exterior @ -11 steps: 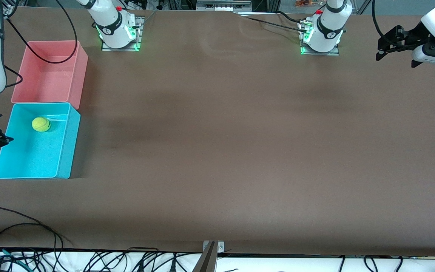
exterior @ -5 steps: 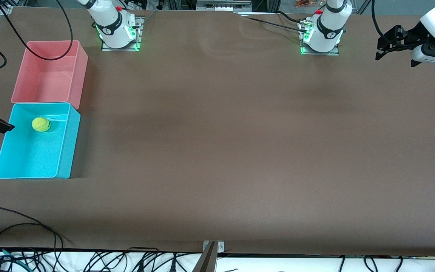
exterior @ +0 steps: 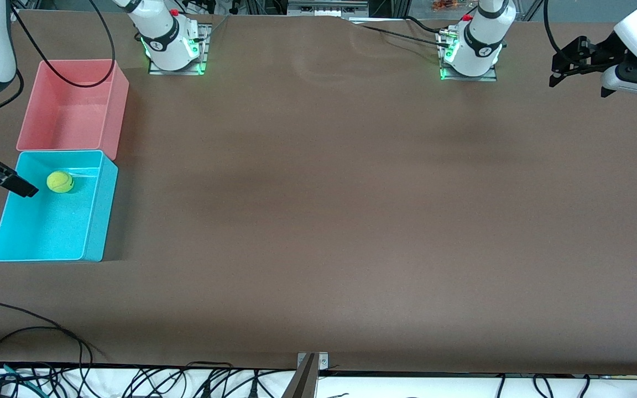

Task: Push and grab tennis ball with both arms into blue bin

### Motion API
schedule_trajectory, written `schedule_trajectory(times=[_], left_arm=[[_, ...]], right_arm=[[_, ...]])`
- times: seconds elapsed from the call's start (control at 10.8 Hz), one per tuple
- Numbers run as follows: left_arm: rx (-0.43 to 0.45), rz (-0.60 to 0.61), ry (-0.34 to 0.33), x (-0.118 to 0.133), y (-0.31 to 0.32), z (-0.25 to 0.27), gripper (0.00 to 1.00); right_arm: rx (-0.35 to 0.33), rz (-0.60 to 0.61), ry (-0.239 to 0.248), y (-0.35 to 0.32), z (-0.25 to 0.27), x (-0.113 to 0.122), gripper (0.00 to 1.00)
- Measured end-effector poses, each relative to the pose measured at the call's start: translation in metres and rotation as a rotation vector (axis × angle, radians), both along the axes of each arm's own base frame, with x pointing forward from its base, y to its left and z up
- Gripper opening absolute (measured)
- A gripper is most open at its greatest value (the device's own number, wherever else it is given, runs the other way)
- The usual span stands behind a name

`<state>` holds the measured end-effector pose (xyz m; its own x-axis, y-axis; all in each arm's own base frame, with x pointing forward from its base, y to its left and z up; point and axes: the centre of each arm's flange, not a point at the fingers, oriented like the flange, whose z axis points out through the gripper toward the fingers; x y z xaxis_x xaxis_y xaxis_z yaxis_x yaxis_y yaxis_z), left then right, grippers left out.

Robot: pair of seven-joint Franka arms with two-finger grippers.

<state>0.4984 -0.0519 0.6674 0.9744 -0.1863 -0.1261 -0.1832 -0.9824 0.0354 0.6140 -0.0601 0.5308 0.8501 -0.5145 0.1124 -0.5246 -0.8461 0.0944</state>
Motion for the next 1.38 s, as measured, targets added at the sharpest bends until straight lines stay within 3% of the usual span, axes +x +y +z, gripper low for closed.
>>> schedule_trajectory(times=[0.37,0.55,0.83,1.38], left_arm=[[0.000,0.001,0.001,0.000,0.000,0.000,1.00],[0.000,0.001,0.001,0.000,0.000,0.000,1.00],[0.000,0.001,0.002,0.000,0.000,0.000,1.00],[0.000,0.002,0.002,0.000,0.001,0.000,1.00]], right_arm=[[0.011,0.046,0.005,0.001,0.004,-0.003,1.00],[0.104,0.153,-0.020,0.005,0.019,-0.008,1.00],[0.174,0.337,-0.007,-0.001,0.036,-0.022,1.00],[0.196,0.386,-0.038,0.013,0.053,-0.027,1.00]])
